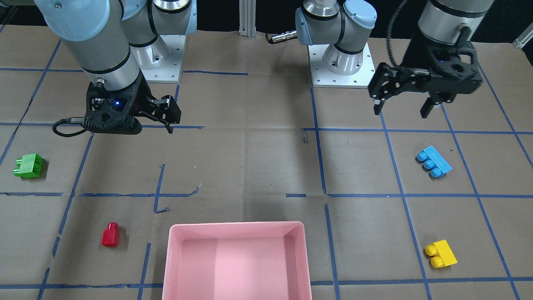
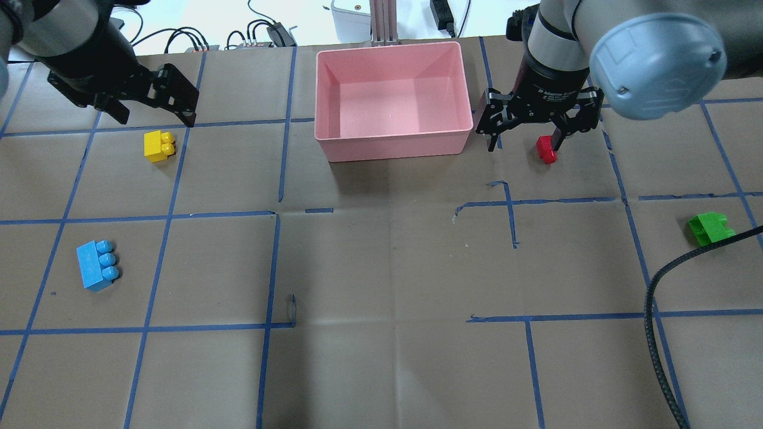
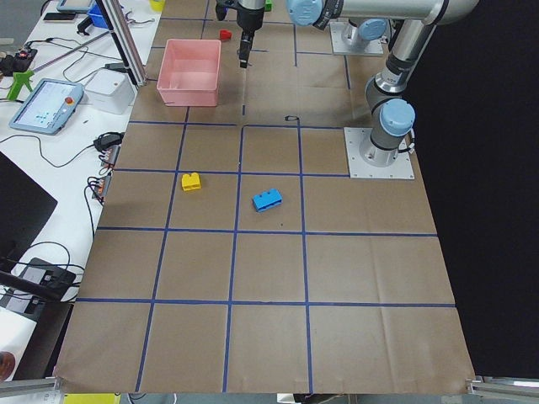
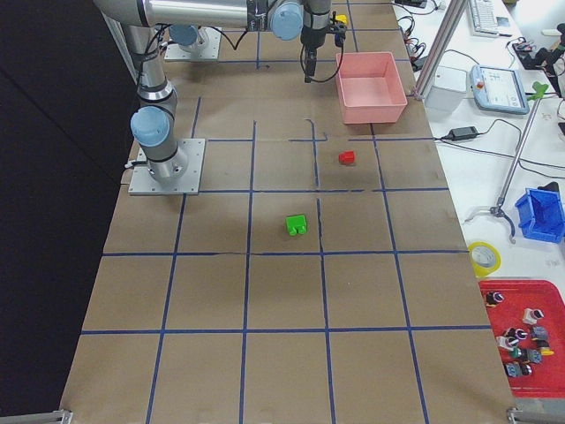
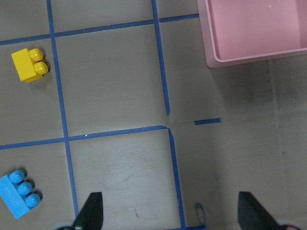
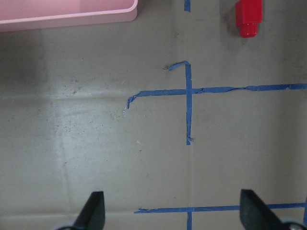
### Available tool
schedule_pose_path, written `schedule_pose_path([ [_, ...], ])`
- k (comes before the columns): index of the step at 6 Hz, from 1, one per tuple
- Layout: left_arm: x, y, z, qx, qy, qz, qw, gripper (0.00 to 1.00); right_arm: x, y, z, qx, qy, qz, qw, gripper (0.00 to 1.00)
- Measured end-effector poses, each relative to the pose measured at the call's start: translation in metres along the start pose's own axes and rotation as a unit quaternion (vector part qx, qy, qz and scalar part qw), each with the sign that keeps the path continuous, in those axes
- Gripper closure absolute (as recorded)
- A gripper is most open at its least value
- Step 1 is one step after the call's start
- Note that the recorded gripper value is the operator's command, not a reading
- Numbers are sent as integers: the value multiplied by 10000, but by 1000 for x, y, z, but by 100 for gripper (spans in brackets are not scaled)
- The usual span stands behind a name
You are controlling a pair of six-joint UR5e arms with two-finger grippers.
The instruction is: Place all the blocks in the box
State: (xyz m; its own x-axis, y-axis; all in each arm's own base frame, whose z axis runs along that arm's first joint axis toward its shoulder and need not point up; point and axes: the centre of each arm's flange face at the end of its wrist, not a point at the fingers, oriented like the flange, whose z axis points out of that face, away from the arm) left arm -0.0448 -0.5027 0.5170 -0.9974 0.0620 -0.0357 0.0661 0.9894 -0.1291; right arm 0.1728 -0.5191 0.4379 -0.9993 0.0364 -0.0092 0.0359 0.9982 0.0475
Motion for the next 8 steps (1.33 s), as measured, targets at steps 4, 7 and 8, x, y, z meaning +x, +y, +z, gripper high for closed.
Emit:
schedule_pose_path([
  [4, -227, 63, 2, -212, -253, -1777, 9835, 0, 23, -7, -1, 30, 40, -220, 9997, 0],
  [7, -247, 96, 46, -557, -70, -2852, 9568, 0, 205, -32, -7, 93, -31, -1022, 9947, 1],
  [8, -244, 101, 62, -706, 3, -3026, 9505, 0, 271, -31, -2, 139, -55, -1044, 9944, 1],
])
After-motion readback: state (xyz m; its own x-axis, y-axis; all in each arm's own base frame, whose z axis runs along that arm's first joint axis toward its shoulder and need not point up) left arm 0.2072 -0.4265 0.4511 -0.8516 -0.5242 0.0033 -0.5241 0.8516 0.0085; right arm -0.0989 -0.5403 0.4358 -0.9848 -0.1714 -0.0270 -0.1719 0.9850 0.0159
